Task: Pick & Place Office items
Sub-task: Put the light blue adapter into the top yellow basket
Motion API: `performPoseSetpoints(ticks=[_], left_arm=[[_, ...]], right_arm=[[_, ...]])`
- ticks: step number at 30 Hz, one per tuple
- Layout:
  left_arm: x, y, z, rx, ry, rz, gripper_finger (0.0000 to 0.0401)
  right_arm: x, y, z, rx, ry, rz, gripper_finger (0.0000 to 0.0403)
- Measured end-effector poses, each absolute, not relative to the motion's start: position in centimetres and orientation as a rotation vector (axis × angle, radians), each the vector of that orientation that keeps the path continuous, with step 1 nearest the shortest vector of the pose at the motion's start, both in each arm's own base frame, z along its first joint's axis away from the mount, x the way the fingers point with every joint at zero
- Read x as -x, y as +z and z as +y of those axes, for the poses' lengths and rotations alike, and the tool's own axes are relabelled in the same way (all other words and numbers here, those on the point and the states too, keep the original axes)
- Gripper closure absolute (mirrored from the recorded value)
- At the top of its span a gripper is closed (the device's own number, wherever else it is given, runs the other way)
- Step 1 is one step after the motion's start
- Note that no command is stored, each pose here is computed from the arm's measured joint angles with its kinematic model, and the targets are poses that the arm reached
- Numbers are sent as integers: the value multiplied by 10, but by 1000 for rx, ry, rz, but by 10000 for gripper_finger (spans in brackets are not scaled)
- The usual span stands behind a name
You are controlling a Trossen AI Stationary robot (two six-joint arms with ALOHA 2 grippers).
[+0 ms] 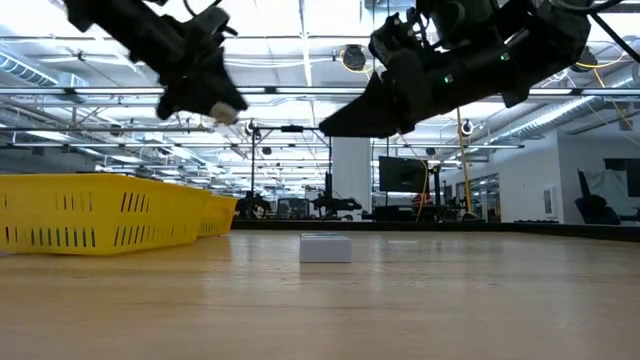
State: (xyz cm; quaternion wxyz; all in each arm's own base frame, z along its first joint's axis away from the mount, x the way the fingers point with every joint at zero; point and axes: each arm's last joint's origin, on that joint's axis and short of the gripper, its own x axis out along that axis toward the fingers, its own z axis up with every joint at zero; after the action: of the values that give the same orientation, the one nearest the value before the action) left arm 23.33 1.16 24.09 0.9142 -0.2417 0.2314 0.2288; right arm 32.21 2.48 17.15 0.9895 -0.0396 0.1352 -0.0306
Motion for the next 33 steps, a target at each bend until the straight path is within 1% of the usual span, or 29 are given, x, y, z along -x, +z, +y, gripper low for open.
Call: performPoseSetpoints(ticks=[5, 8, 12, 19, 23, 33], left_arm=[[-215, 230, 11, 520, 540, 531, 269], [-205, 217, 12, 531, 583, 545, 269], [-192, 189, 17, 575, 672, 580, 269], [-177, 156, 21, 670, 749, 572, 269], [-174, 151, 23, 685, 792, 560, 269], [-174, 151, 28, 682, 805, 545, 268]], right_arm=[[-322, 177, 16, -34, 25, 252, 253], [-322, 175, 14, -40, 16, 268, 254], [-321, 174, 14, -39, 15, 279, 253], [-322, 174, 14, -39, 16, 275, 259], [-322, 175, 14, -39, 16, 273, 258], [-322, 175, 14, -38, 16, 273, 260]])
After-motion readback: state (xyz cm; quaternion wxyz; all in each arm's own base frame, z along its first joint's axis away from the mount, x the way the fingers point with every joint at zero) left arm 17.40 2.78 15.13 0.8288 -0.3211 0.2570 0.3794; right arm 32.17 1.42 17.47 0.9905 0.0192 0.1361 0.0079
